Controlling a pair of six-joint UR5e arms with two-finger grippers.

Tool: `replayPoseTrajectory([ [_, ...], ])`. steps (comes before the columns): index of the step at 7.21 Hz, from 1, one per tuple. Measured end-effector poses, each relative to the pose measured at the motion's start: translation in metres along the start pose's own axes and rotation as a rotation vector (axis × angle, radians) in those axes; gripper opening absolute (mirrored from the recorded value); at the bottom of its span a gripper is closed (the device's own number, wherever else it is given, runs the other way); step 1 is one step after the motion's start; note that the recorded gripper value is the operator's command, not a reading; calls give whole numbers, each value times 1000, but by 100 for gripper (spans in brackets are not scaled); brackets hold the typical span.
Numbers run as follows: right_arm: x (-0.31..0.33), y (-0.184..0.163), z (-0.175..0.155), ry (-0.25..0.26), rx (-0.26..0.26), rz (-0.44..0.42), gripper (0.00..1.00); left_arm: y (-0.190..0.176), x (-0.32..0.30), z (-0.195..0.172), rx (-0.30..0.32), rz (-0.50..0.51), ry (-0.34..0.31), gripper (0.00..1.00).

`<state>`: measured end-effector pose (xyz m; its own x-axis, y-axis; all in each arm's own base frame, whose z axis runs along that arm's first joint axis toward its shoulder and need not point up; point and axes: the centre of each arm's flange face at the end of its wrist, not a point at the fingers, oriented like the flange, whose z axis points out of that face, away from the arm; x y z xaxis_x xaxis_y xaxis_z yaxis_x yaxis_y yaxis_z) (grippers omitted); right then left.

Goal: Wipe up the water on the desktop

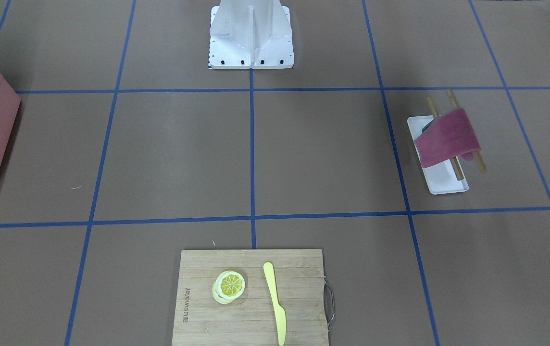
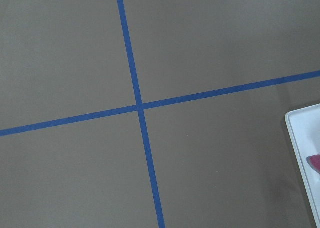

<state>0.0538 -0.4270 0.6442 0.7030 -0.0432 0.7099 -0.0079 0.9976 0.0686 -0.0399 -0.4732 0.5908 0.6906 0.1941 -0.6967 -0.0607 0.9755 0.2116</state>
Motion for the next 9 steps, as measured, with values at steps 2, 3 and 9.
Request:
replayPoseTrajectory([
  [2, 0, 0, 0, 1, 0, -1, 100, 3, 1, -1, 12, 12, 2, 98],
  [3, 0, 0, 0, 1, 0, -1, 100, 3, 2, -1, 14, 11, 4, 98],
  [9, 0, -1, 1, -1, 6, -7, 100, 11, 12, 1, 8, 0, 102, 98],
])
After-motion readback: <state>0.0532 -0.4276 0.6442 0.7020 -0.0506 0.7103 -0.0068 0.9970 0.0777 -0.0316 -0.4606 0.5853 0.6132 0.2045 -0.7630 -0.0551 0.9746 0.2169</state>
